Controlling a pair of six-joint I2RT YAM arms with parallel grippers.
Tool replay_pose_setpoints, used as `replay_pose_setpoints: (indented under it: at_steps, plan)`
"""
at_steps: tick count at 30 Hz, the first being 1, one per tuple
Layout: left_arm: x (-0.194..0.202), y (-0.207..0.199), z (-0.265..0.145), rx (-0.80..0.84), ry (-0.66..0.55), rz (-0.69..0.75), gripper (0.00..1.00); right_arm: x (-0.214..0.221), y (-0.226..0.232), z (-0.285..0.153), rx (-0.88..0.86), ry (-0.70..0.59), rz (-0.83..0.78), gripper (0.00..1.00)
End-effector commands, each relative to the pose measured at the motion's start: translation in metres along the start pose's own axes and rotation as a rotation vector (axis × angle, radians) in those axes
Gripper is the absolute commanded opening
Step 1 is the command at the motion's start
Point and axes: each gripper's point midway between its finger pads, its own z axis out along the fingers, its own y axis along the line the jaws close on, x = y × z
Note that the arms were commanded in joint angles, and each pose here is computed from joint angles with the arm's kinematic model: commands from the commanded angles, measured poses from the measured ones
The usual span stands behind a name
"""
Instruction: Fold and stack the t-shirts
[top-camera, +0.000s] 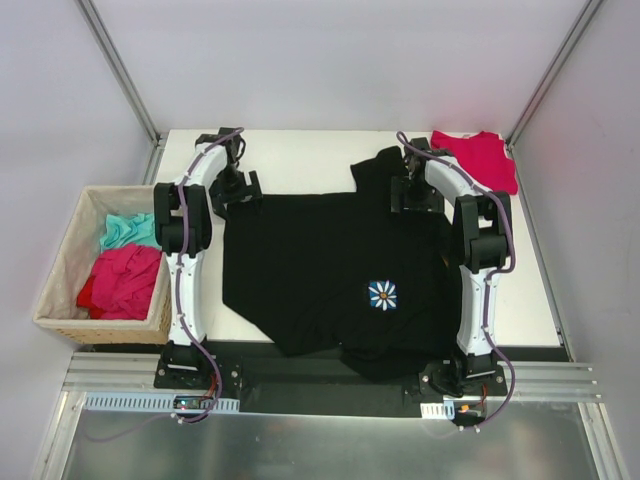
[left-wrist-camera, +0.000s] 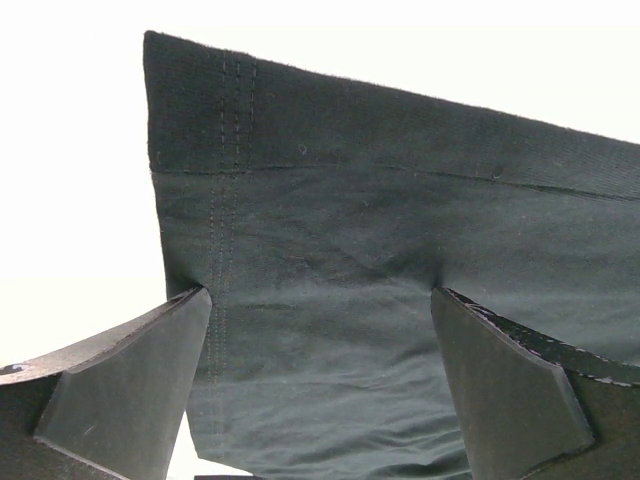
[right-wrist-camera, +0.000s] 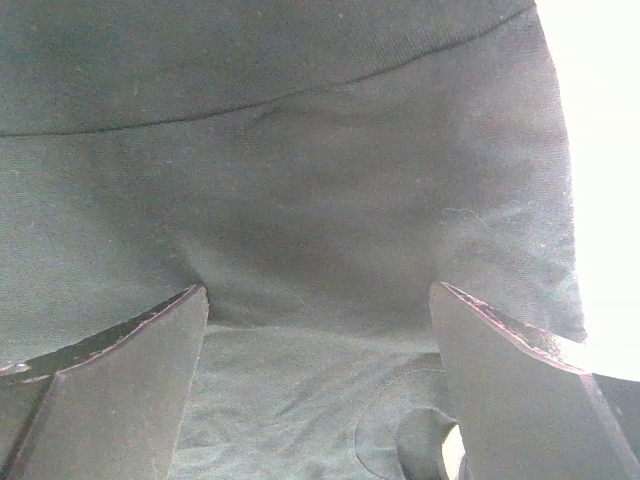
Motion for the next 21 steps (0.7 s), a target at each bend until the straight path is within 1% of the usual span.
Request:
replay_pose_setpoints:
  at_steps: [1,7,11,13,16,17,19,21]
  plan:
    - [0.005,0.009,0.007,-0.035,0.056,0.002,0.94,0.004,-0.008,-0.005,0.037,0.033,-0.003,0.97]
    - [-0.003,0.017,0.011,-0.074,0.067,0.002,0.94,-0.009,-0.005,-0.004,0.041,0.032,-0.009,0.97]
    - [-0.022,0.014,0.012,-0.064,0.05,0.0,0.94,-0.021,-0.005,-0.001,0.053,0.049,-0.021,0.98]
    - [-0.024,0.013,0.012,-0.055,0.06,-0.006,0.95,-0.026,-0.005,-0.001,0.055,0.058,-0.027,0.99]
    - [-0.033,0.011,0.01,-0.041,0.038,-0.013,0.95,-0.032,-0.011,-0.001,0.084,0.038,-0.025,0.99]
    - [-0.036,0.011,0.009,-0.038,0.029,-0.018,0.99,-0.037,-0.011,0.002,0.073,0.032,-0.017,0.99]
    - [-0.041,0.015,0.007,-0.031,0.012,-0.036,0.99,-0.042,-0.013,0.002,0.07,0.03,-0.004,0.95]
    - [-0.045,0.015,0.006,-0.018,0.003,-0.042,0.99,-0.052,-0.012,0.003,0.061,0.006,0.009,0.97]
